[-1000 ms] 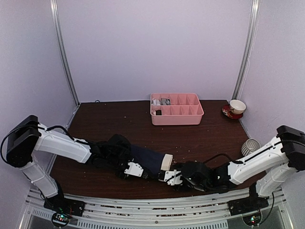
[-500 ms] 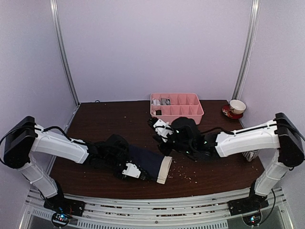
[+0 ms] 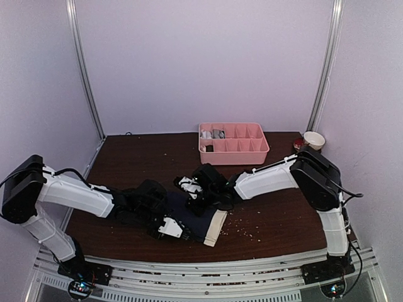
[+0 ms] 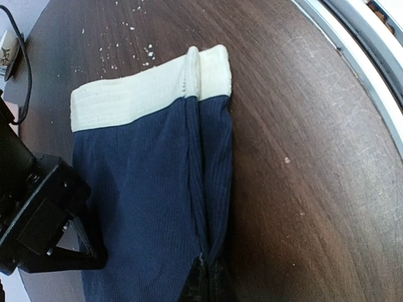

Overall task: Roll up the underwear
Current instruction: Adjust the underwear at the center of the board.

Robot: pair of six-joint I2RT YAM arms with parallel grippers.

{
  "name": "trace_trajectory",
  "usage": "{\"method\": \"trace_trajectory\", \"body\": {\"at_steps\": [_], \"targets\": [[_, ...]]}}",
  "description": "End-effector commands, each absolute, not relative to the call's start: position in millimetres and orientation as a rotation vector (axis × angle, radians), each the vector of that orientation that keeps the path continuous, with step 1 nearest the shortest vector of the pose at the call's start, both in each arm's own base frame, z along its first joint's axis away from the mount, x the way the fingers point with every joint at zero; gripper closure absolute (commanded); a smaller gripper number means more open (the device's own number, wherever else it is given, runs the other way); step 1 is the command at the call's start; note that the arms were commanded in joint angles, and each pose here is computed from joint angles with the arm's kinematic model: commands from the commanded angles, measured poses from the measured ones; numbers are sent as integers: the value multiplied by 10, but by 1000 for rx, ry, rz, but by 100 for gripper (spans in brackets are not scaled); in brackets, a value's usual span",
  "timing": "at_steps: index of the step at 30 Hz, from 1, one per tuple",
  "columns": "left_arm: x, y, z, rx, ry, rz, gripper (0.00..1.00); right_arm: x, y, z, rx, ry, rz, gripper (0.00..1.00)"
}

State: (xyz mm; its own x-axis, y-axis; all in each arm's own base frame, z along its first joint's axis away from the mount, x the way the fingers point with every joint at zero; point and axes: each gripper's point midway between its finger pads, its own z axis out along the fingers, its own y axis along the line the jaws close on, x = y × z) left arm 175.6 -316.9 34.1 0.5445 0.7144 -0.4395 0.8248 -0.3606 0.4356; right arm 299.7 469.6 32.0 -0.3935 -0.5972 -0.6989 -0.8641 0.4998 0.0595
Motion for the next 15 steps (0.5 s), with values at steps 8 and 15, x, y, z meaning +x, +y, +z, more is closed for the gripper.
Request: {"method": "trace_trajectory", "body": {"at_steps": [8,15], "targets": [[1976,-3327,737,2035,1221,-175,100,2745,4556,-102,-1288,2290,638,100],[2213,-3406,720,1993,1293,-105,100,2754,4517,46,-1278,2261,626,100]]}}
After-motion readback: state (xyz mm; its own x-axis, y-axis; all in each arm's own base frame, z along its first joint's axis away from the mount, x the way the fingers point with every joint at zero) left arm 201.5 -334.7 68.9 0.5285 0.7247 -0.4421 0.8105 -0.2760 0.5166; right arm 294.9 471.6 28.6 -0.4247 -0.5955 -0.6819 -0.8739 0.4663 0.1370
